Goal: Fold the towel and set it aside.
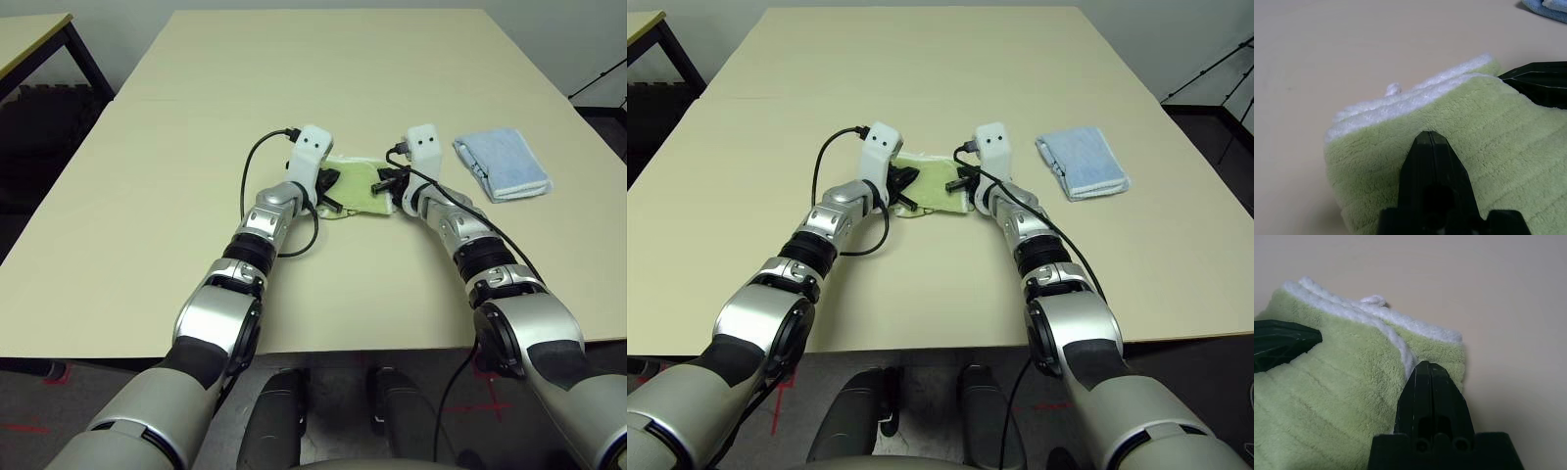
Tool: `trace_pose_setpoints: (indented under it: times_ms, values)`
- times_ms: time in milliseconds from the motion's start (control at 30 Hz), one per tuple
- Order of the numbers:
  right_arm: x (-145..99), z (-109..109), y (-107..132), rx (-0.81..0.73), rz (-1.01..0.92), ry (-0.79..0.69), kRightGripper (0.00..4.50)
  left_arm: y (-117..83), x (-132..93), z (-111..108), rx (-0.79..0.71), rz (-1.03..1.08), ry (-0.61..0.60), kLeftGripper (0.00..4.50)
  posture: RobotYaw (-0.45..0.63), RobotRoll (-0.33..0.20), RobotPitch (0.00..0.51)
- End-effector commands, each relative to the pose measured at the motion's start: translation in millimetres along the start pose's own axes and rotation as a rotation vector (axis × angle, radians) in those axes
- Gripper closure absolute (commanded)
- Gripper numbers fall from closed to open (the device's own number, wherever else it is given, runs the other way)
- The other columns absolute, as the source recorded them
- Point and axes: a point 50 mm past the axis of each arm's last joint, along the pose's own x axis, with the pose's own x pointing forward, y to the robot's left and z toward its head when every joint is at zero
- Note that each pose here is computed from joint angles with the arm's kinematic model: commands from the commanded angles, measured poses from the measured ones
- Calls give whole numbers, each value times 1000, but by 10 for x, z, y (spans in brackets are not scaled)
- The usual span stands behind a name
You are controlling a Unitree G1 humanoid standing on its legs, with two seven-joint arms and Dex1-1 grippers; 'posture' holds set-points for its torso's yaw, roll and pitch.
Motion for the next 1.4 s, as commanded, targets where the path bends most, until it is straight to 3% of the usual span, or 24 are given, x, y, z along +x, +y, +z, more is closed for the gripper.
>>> trace_pose_setpoints:
  times_ms: [33, 100, 200, 467, 533, 800, 1133, 1400]
  values:
    - [-11, -117, -8, 18, -4, 36, 4500, -21, 11, -79, -40, -8, 32, 4467, 50, 0, 133]
    - [-21, -54, -35, 12, -11, 6, 3989, -7, 15, 15, -80, -17, -4, 4500, 53, 0, 125]
    - [-47, 62, -64, -17, -7, -55, 3071, 38, 2, 163, -111, -25, -58, 3835, 56, 0, 117]
    - [-210, 310, -86, -99, 15, -218, 16, 260, -158, 443, -121, 10, -180, 682, 66, 0, 87]
    - [-279, 345, -79, -94, 20, -258, 0, 319, -227, 482, -112, 26, -206, 36, 70, 0, 81]
    - [-646, 394, -9, -73, 97, -349, 0, 480, -549, 451, -98, 92, -244, 36, 85, 0, 70]
    - [-1185, 210, 67, -47, 230, -326, 0, 629, -830, 93, -73, 173, -130, 36, 70, 0, 79]
    - [-1458, -30, -52, -47, 214, -289, 0, 643, -871, -48, -51, 170, -82, 36, 48, 0, 87]
